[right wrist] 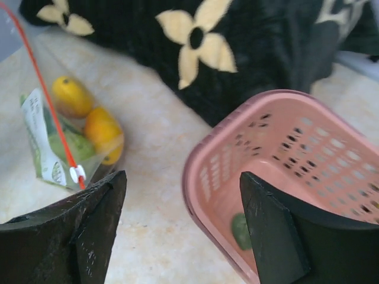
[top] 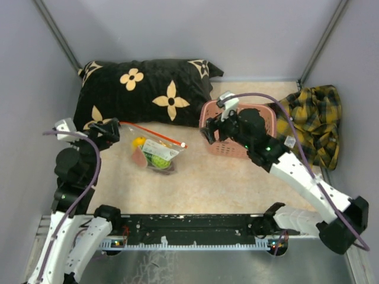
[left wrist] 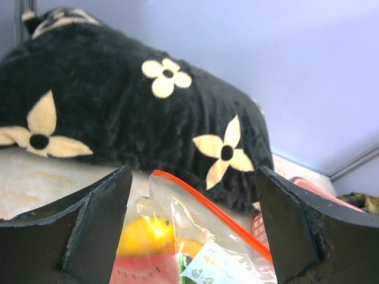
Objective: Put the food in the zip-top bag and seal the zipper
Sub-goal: Reset both arms
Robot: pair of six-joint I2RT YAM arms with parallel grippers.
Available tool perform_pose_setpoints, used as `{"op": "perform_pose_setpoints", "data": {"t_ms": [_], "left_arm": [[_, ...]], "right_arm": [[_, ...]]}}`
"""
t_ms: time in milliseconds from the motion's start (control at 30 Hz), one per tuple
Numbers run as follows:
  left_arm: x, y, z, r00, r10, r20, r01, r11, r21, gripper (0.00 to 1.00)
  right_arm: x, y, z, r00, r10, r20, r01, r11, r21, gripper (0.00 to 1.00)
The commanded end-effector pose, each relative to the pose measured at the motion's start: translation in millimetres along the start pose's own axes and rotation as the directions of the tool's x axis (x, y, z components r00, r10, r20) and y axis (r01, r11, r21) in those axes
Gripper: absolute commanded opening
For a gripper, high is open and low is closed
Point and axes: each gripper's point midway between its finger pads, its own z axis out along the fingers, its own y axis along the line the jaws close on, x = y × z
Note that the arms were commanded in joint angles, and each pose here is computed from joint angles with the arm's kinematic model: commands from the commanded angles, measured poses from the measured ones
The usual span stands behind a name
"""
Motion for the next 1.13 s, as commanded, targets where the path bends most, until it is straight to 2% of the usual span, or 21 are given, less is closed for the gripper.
{"op": "perform_pose_setpoints", "data": {"t_ms": [0,67,167,233,300,433,633,733,1100], "left_arm": [[-22,-8,-32,0.998,0.065,-0.016,-0.064,0.997,0.05,0.93],[-37,-11,-49,0.996,0.093,0.014,-0.093,0.992,0.082,0.99],[-59,-15,-75,0.99,0.124,0.073,-0.133,0.984,0.12,1.0],[-71,-16,-91,0.984,0.14,0.109,-0.155,0.978,0.142,1.0],[-81,-16,-106,0.977,0.155,0.145,-0.178,0.972,0.155,1.0],[-82,-4,-119,0.971,0.166,0.17,-0.189,0.973,0.129,1.0],[-61,13,-114,0.979,0.147,0.141,-0.159,0.984,0.077,1.0],[-53,15,-107,0.982,0.143,0.126,-0.153,0.986,0.073,1.0],[-37,20,-94,0.982,0.154,0.107,-0.16,0.985,0.056,1.0]], "right_arm": [[-24,-51,-54,0.996,0.017,0.086,-0.043,0.949,0.311,0.77],[-23,-72,-82,0.993,0.039,0.113,-0.086,0.891,0.446,0.77],[-25,-101,-134,0.97,0.054,0.236,-0.191,0.768,0.611,0.76],[-23,-110,-167,0.944,0.045,0.327,-0.261,0.71,0.655,0.77],[-22,-113,-195,0.91,0.031,0.414,-0.32,0.687,0.652,0.77],[-21,-109,-231,0.844,0.032,0.536,-0.406,0.69,0.599,0.78],[-2,-108,-248,0.813,0.04,0.58,-0.443,0.689,0.573,0.78],[-4,-103,-244,0.81,0.047,0.585,-0.436,0.715,0.547,0.78],[-3,-103,-238,0.831,0.048,0.554,-0.416,0.716,0.561,0.79]]}}
